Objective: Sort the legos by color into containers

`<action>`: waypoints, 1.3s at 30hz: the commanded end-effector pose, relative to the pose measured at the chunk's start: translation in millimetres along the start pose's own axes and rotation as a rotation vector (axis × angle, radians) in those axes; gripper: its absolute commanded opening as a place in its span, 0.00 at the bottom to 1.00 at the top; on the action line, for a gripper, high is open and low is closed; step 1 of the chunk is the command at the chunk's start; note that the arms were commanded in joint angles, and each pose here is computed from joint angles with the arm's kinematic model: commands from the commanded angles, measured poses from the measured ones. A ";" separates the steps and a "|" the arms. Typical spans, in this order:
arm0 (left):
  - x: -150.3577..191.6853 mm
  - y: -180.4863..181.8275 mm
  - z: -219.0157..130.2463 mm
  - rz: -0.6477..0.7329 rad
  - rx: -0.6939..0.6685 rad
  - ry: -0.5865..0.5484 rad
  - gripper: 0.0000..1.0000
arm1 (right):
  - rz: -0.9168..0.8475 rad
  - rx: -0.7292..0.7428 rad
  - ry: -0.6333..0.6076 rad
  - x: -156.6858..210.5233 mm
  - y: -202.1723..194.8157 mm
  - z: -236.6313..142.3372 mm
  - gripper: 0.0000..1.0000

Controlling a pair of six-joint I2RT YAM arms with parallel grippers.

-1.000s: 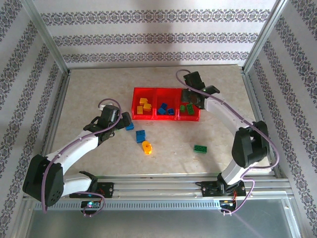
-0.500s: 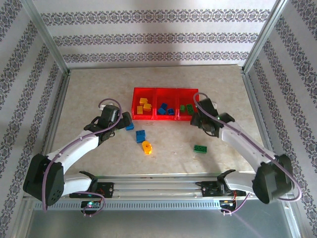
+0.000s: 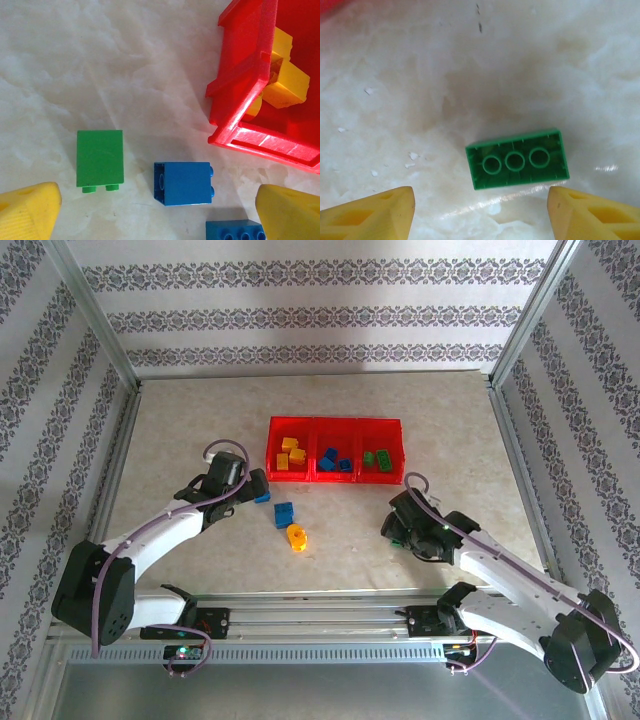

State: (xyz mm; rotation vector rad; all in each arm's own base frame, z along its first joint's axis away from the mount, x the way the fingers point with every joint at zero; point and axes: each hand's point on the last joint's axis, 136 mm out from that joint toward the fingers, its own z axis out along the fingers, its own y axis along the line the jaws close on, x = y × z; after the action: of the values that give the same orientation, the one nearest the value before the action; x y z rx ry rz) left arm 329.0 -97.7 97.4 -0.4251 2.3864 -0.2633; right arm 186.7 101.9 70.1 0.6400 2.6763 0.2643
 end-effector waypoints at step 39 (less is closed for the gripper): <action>-2.7 3.9 4.7 -0.027 0.000 -0.011 1.00 | -0.044 0.085 0.050 -25.3 17.1 58.6 0.62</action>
State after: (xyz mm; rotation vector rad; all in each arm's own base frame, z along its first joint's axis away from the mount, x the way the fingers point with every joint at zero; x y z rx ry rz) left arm 329.4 -98.3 92.2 -0.4245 2.3941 -0.2628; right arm 229.8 108.7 27.5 0.6716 2.7390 0.1714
